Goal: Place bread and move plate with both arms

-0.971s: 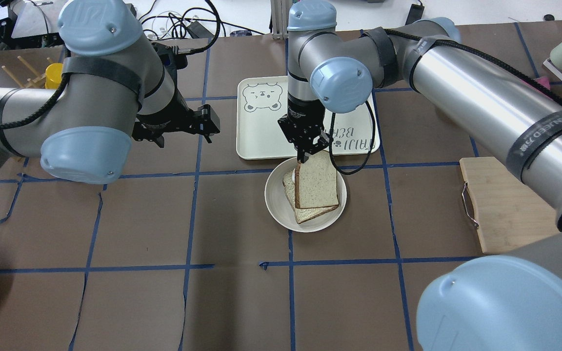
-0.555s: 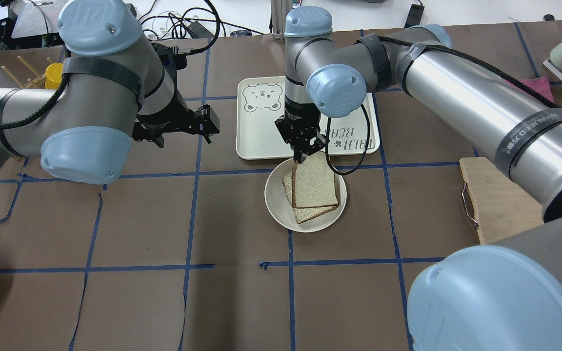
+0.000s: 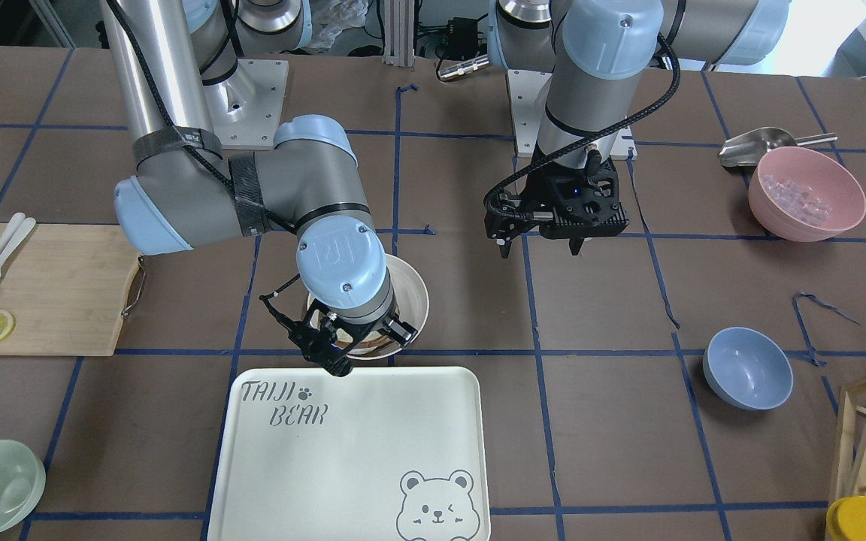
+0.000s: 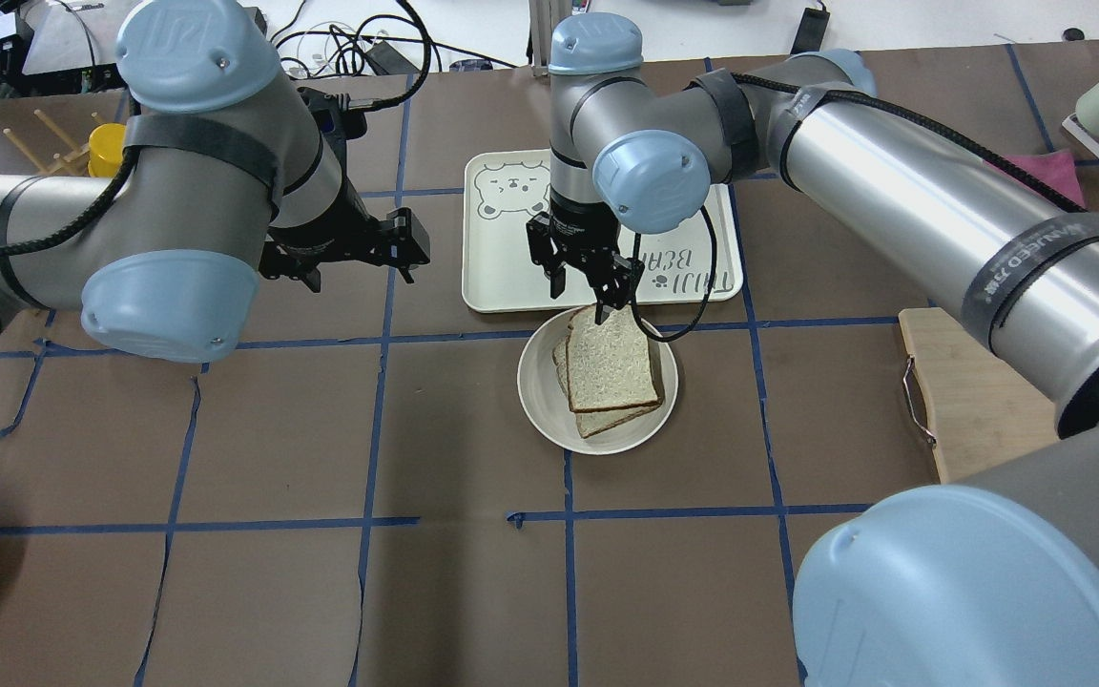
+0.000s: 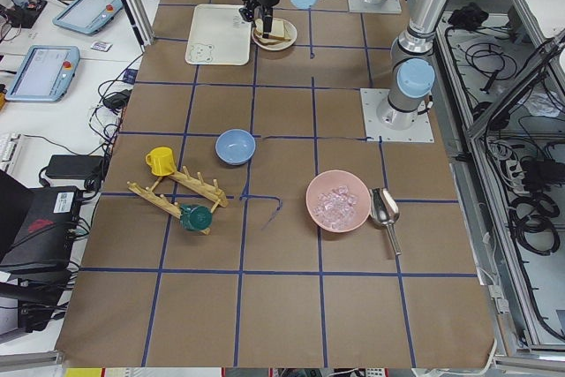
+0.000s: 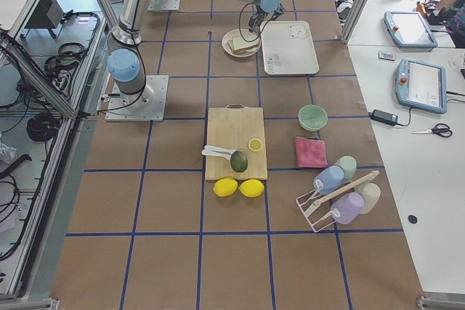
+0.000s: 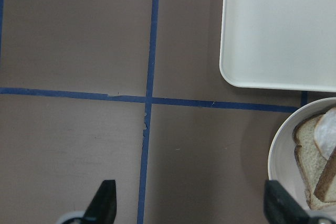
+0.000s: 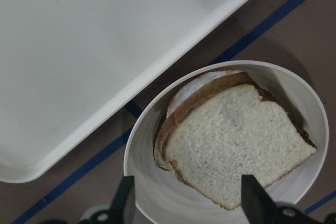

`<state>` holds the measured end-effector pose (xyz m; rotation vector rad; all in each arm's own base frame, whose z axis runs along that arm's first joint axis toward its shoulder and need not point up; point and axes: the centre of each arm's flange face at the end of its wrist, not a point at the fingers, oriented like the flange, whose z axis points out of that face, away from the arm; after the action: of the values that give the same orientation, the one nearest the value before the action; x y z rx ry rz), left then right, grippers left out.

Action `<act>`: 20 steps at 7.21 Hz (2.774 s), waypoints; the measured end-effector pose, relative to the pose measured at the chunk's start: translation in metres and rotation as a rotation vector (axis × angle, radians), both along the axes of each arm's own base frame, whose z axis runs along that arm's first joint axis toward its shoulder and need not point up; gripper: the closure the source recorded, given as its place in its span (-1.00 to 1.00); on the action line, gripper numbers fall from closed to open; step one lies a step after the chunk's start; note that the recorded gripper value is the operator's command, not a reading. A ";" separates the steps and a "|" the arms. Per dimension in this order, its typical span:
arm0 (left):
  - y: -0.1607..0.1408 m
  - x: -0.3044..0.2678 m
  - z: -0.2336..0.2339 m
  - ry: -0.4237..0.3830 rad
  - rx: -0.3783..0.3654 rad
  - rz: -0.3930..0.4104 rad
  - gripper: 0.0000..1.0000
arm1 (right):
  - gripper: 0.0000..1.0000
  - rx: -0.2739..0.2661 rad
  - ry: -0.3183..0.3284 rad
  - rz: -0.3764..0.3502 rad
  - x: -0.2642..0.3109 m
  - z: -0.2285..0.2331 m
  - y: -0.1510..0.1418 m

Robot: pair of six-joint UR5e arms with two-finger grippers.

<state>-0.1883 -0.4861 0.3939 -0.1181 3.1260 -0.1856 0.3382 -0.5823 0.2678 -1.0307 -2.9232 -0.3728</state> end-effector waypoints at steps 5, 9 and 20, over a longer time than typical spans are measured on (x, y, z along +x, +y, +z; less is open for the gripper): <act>0.012 -0.010 -0.049 0.026 0.087 0.031 -1.00 | -1.00 -0.211 -0.079 0.293 -0.121 0.128 -0.010; 0.028 -0.068 -0.133 0.189 0.173 0.275 -0.96 | -1.00 -0.198 -0.019 0.684 -0.165 0.192 0.031; 0.034 -0.125 -0.204 0.189 0.163 0.324 -0.08 | -1.00 -0.202 0.001 0.700 -0.203 0.234 0.061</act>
<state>-0.3130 -0.4524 0.1897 -0.6695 3.2261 0.0896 0.1348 -0.5217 0.5022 0.0334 -3.1051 -0.0489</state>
